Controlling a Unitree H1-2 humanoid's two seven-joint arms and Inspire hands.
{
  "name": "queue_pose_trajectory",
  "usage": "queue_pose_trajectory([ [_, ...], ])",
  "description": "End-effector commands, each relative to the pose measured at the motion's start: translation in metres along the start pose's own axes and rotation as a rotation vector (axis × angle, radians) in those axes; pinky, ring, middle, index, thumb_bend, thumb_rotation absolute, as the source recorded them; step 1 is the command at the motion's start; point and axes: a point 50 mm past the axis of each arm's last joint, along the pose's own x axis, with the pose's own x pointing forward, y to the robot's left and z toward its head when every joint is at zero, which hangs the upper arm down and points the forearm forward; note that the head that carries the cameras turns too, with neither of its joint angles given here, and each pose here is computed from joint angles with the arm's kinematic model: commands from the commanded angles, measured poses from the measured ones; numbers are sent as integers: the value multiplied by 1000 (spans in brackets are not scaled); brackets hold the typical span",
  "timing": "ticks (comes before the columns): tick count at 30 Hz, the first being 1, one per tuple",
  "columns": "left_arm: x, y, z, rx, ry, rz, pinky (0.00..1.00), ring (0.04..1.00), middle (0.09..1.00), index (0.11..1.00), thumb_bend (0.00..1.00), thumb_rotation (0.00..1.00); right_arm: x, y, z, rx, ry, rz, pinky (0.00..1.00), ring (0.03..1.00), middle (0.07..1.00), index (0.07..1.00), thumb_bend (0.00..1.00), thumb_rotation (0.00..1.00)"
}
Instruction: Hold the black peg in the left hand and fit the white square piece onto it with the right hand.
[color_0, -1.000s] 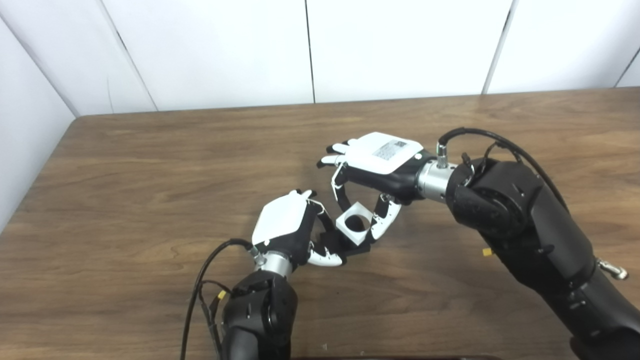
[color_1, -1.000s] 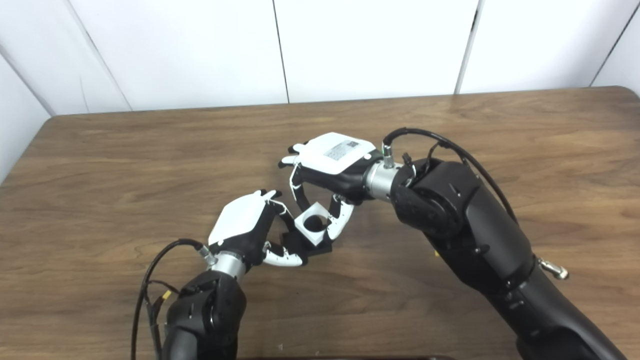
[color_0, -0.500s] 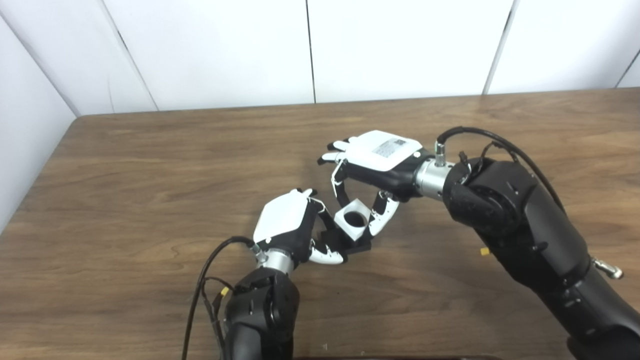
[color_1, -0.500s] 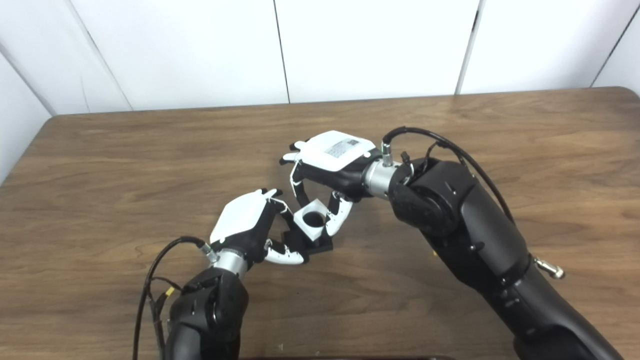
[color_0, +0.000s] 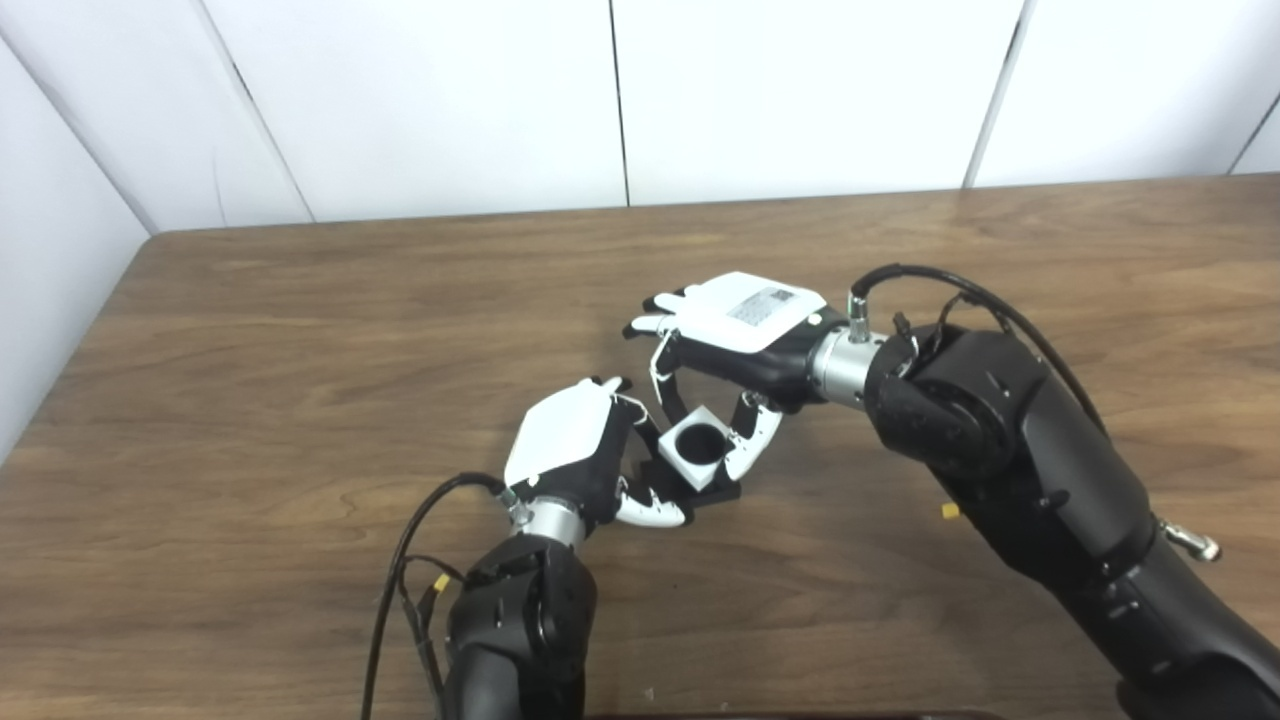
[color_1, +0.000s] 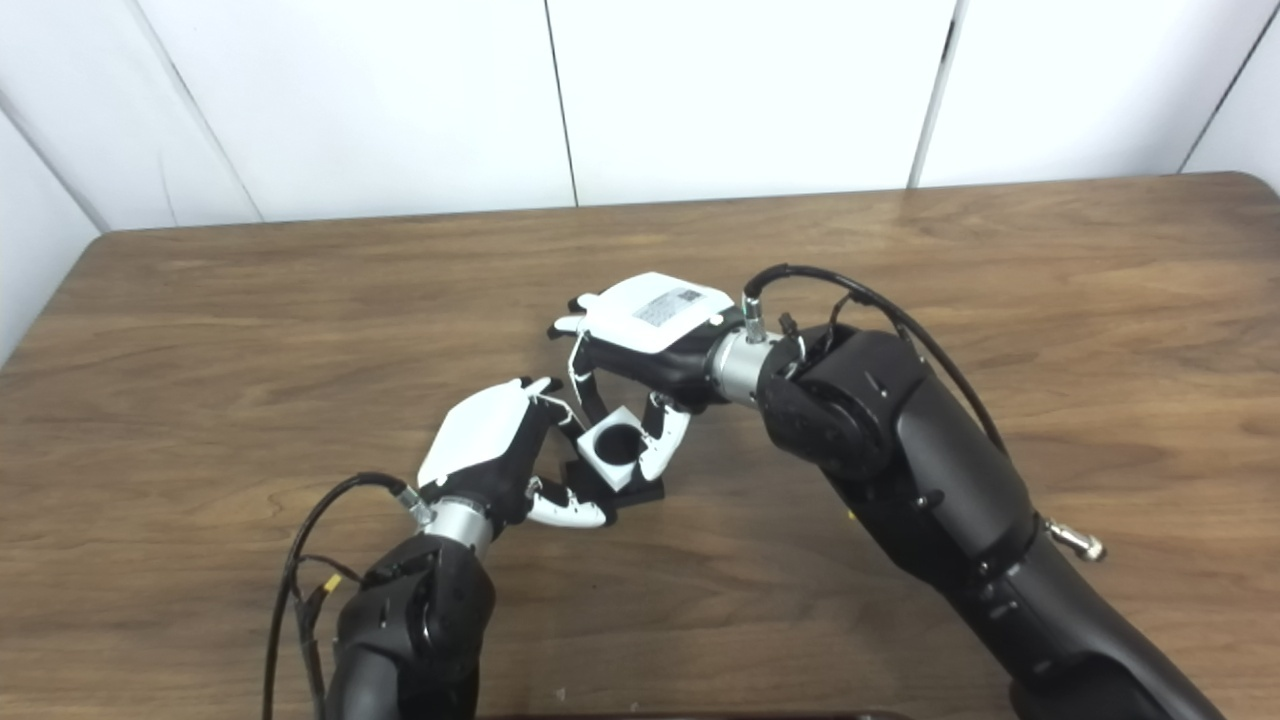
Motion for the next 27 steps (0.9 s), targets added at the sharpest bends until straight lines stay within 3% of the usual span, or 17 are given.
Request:
queue_pose_trajectory([
  [1,5,-1,-2,14,16,-1,1000,1000,956,480,525,58,3,-20,6,-34,-31,-64,1000,1000,946,488,526,145],
  [13,1,1,-1,8,19,-5,1000,1000,958,481,525,58,0,-11,1,-35,0,-28,1000,1000,944,490,525,149],
  [14,1,1,-1,12,20,-3,1000,1000,957,481,525,59,0,-10,1,-38,2,-22,1000,1000,944,510,603,167],
  [15,0,1,-1,14,21,-4,1000,1000,955,481,525,59,-1,-10,1,-40,3,-18,1000,1000,945,550,756,205],
  [17,-2,1,0,14,24,-5,1000,1000,955,481,525,59,-1,-10,1,-41,5,-15,1000,1000,945,582,878,241],
  [27,-6,2,-2,0,29,-3,1000,1000,962,482,526,62,-2,-9,-3,-15,17,-15,1000,1000,953,601,950,283],
])
